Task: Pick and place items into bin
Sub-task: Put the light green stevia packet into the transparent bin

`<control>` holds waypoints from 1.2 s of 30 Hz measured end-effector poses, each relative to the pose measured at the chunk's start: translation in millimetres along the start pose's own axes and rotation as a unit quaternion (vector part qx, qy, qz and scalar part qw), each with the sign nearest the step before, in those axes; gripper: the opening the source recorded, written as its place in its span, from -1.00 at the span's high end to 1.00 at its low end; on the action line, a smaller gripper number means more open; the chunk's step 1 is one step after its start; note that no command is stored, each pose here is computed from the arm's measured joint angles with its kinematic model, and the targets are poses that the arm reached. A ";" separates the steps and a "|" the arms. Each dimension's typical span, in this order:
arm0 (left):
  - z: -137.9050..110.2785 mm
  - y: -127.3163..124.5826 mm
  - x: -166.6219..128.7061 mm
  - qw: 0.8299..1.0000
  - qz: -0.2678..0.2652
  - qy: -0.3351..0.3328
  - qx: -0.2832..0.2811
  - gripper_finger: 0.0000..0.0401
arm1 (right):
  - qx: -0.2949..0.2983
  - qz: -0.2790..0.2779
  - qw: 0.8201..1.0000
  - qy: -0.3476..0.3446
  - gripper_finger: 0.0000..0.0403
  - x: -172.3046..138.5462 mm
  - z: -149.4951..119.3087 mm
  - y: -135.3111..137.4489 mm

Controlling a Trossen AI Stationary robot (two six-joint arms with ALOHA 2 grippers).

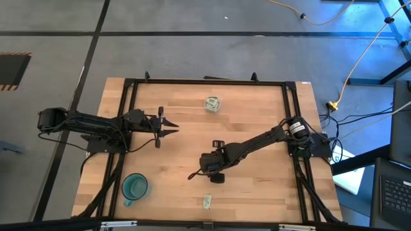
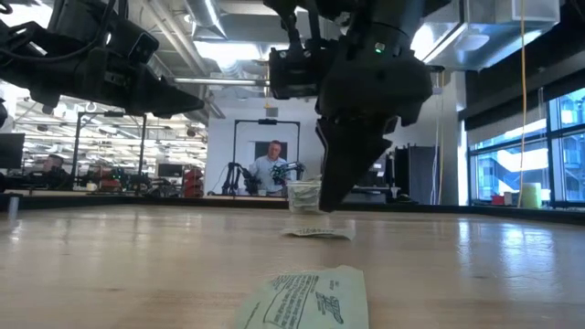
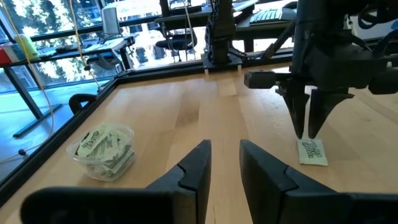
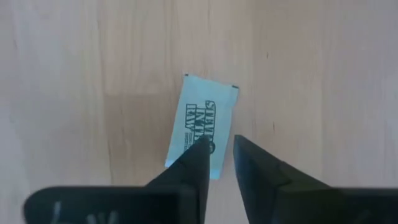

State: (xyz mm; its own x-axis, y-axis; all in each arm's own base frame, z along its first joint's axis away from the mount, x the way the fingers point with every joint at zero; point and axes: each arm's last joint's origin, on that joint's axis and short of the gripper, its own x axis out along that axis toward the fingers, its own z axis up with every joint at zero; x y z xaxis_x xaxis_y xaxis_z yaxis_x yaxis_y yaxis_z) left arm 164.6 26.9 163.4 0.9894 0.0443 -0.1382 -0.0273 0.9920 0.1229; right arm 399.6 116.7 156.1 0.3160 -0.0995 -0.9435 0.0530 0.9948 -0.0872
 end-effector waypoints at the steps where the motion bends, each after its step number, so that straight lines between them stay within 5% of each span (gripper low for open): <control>1: -0.2 0.0 0.0 1.000 0.000 0.001 0.000 0.61 | -0.001 0.001 1.000 0.002 0.61 -0.3 -0.6 1.0; 24: -3.9 -0.6 -0.1 1.000 -0.003 0.021 -0.003 0.63 | -0.012 0.015 1.000 -0.010 0.59 -5.9 -6.0 23.3; 36: -4.7 -0.7 -0.1 1.000 -0.004 0.025 -0.003 0.64 | -0.027 0.009 0.999 0.034 0.65 23.1 -11.4 22.1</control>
State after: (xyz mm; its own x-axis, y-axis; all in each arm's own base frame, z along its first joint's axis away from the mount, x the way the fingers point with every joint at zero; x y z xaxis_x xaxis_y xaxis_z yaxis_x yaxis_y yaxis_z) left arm 163.8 26.7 158.7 0.9813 0.0428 -0.1875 -0.0214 0.9931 0.1150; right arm 397.3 136.7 128.7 0.2517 -0.0808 -0.9644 -0.0035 0.9964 -0.0844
